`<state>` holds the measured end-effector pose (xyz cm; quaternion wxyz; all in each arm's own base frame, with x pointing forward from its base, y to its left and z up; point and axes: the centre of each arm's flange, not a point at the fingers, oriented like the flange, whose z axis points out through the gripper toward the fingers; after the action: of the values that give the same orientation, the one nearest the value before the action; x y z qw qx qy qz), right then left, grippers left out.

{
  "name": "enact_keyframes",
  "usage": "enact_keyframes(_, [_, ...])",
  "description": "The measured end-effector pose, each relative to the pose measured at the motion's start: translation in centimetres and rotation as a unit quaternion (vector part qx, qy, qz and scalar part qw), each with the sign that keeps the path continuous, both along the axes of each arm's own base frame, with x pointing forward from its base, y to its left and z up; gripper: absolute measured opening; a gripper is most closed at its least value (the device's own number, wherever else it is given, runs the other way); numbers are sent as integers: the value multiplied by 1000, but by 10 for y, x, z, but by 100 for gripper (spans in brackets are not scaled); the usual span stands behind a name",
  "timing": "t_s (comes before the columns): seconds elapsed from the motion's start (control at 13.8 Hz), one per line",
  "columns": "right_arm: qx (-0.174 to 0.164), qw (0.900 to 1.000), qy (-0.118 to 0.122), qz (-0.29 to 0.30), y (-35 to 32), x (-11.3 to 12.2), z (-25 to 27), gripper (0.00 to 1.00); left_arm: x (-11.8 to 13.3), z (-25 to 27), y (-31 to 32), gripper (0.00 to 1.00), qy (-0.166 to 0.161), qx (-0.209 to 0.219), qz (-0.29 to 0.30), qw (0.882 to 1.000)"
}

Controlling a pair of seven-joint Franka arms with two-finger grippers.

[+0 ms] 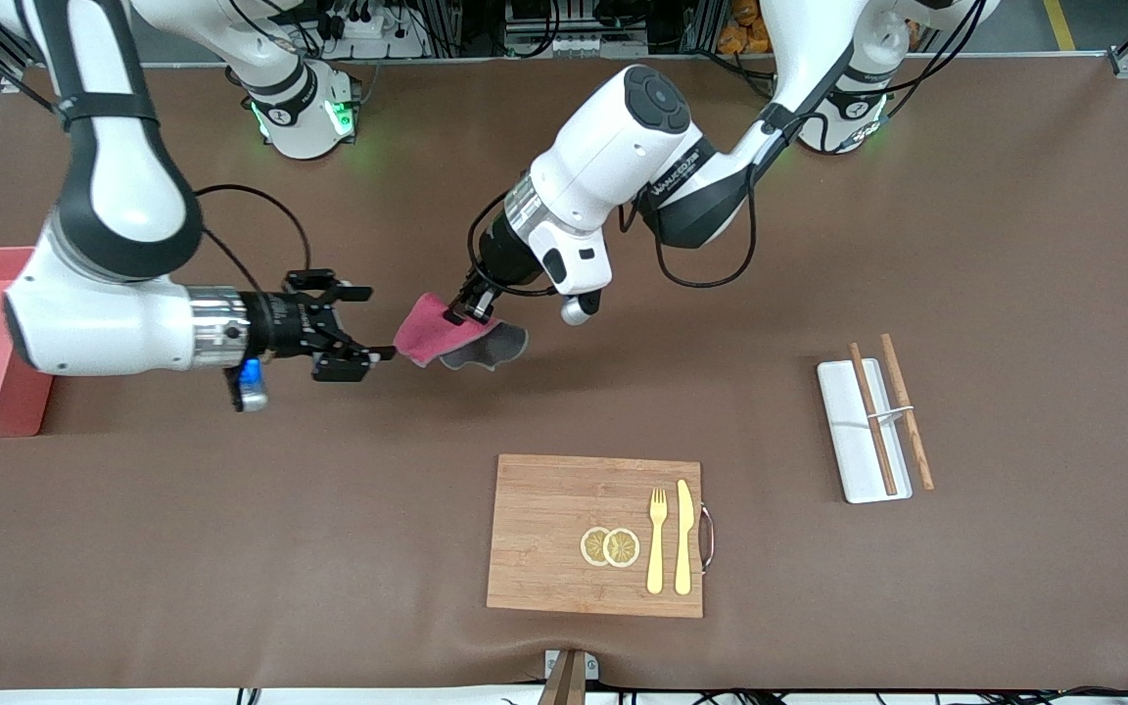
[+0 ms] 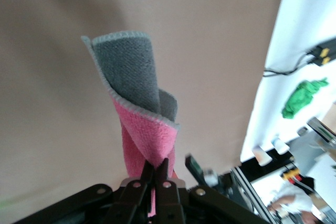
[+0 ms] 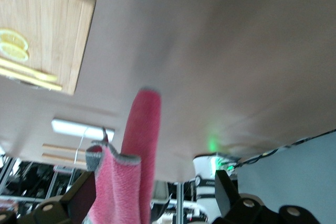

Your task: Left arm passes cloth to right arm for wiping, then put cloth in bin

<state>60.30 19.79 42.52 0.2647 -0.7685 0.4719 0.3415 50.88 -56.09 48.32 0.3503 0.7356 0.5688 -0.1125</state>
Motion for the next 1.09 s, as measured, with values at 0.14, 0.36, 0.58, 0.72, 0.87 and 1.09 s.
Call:
enact_keyframes(0.14, [11, 1000, -8, -7, 14, 0, 3, 100, -5, -6, -10, 4, -11, -16, 3, 1000])
enact_keyframes(0.36, [20, 1000, -11, -8, 30, -3, 5, 95, -4, -21, -15, 4, -13, -23, 6, 1000])
enact_keyframes(0.58, [20, 1000, -10, -10, 30, -3, 5, 62, -3, -22, -15, 4, -14, -24, 8, 1000])
enact_keyframes(0.72, [20, 1000, -13, -17, 28, 0, 6, 39, -5, -22, -16, 4, -13, -24, 6, 1000])
enact_keyframes(0.87, [21, 999, -13, -22, 27, 1, 5, 23, -6, -22, -17, 4, -12, -24, 6, 1000])
enact_keyframes(1.09, [25, 999, -13, -28, 26, 3, 5, 22, -6, -21, -17, 18, -12, -24, 6, 1000])
